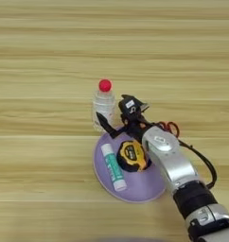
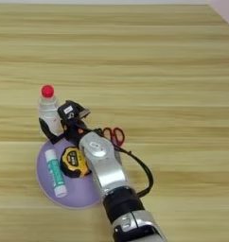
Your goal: Move the objects on the table
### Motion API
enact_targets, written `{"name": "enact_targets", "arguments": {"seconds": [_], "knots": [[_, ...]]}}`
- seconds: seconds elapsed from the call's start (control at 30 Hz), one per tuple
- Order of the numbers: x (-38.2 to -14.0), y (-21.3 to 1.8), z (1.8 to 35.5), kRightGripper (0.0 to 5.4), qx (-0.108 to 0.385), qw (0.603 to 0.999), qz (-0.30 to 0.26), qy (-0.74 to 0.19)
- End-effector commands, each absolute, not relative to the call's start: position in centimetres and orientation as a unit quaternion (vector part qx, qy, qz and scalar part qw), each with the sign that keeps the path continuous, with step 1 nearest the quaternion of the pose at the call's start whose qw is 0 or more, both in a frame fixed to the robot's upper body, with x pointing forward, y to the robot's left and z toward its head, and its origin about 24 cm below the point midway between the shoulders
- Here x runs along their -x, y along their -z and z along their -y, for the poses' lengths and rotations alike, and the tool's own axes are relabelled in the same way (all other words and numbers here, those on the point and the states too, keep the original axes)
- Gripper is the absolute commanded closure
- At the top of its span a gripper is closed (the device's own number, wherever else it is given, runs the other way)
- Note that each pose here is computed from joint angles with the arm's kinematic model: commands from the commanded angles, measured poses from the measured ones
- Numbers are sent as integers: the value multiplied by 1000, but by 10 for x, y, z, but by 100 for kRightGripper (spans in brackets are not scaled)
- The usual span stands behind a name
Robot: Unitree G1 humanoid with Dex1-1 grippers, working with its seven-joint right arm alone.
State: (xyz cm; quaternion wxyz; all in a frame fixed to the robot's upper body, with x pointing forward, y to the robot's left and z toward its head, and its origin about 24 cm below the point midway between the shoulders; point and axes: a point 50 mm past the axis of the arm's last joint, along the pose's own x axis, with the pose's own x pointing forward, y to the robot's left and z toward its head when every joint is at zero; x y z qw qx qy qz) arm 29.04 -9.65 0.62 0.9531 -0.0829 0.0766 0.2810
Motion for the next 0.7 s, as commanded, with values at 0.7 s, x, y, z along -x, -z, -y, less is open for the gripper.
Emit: {"name": "enact_targets", "arguments": {"seconds": [0.7], "knots": [[-320, -39, 79, 4, 95, 952, -5, -292]]}}
